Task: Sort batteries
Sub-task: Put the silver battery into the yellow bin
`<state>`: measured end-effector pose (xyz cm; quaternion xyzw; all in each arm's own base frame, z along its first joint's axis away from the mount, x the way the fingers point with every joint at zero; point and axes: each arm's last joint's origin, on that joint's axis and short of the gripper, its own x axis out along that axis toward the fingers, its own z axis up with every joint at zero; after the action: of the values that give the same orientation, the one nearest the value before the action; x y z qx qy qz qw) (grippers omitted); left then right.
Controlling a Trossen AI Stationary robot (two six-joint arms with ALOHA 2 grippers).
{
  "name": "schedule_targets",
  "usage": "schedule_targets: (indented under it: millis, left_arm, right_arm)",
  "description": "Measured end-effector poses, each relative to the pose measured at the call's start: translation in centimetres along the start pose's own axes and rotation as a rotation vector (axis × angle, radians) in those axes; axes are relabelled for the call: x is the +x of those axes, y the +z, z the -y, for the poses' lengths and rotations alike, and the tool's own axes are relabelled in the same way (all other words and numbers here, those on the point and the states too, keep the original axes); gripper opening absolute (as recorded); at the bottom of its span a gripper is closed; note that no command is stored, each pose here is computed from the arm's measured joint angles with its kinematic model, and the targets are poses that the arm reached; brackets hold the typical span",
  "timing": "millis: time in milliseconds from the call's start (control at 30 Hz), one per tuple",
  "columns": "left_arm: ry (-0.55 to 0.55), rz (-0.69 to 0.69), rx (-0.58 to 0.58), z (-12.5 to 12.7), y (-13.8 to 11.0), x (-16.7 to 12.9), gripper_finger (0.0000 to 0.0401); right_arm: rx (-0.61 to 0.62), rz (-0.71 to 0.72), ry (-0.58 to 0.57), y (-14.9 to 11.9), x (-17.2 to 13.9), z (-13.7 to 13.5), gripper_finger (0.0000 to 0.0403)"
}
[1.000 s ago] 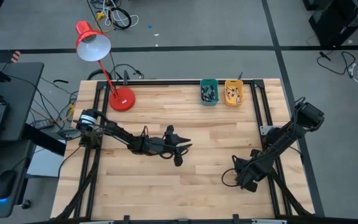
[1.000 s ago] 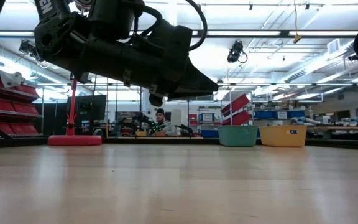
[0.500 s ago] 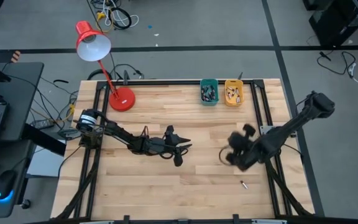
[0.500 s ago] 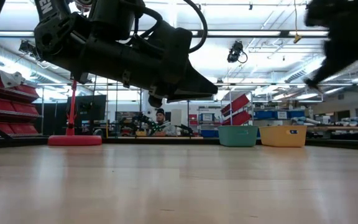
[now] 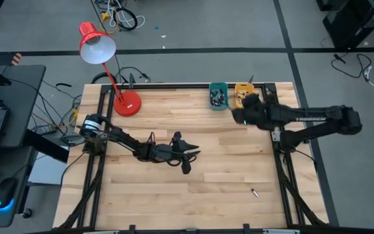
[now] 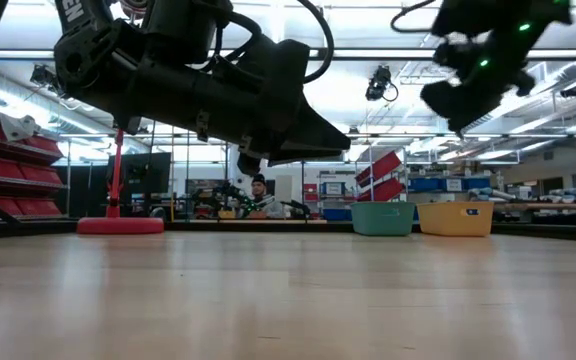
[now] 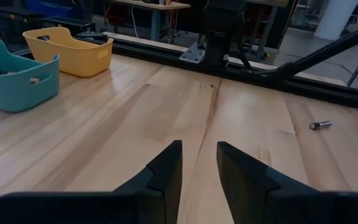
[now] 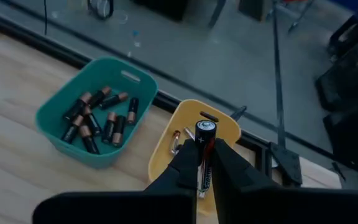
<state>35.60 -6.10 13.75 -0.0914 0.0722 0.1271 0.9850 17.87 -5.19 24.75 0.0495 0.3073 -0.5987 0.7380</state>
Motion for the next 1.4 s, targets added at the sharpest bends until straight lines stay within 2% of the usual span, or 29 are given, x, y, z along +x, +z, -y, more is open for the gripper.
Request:
schedule_targets:
  millis: [233,333,433,500,700,833,933,1233,1400]
  left_arm:
    - [0.002,-0.026,-0.045,0.1,-0.3,-0.1,0.0115]
    - [0.0,-0.053,-0.046,0.4,-0.6,-0.2,0.0115]
    - [0.0,-0.077,-0.049,0.5,-0.9,-0.4,0.0115]
    - [-0.003,-0.082,-0.061,0.7,-1.0,-0.4,0.0115]
    - [0.005,-0.132,-0.042,0.8,-1.6,-0.6,0.0115]
    - [0.021,-0.164,-0.06,0.6,-1.9,-0.6,0.0115]
    - [0.032,-0.191,-0.072,0.5,-2.2,-0.7,0.0115]
    - [0.063,-0.16,-0.088,0.5,-2.0,-0.7,0.0115]
    - [0.066,-0.152,-0.09,0.5,-1.9,-0.6,0.0115]
  right_arm:
    - [0.022,-0.105,0.072,2.5,4.5,1.3,0.002]
    - [0.058,-0.198,0.095,2.6,6.6,2.0,0.002]
    - [0.066,-0.282,0.063,2.1,8.8,2.3,0.0024]
    - [0.051,-0.317,0.042,1.9,9.9,2.2,0.0033]
    - [-0.029,-0.418,0.096,0.8,12.1,1.2,0.0091]
    - [-0.057,-0.436,0.084,0.5,12.3,1.0,0.0132]
    - [-0.098,-0.447,0.14,0.4,11.8,0.7,0.015]
    - [-0.116,-0.356,0.22,1.3,8.5,0.9,0.0149]
    - [-0.136,-0.357,0.246,1.2,6.7,1.3,0.0149]
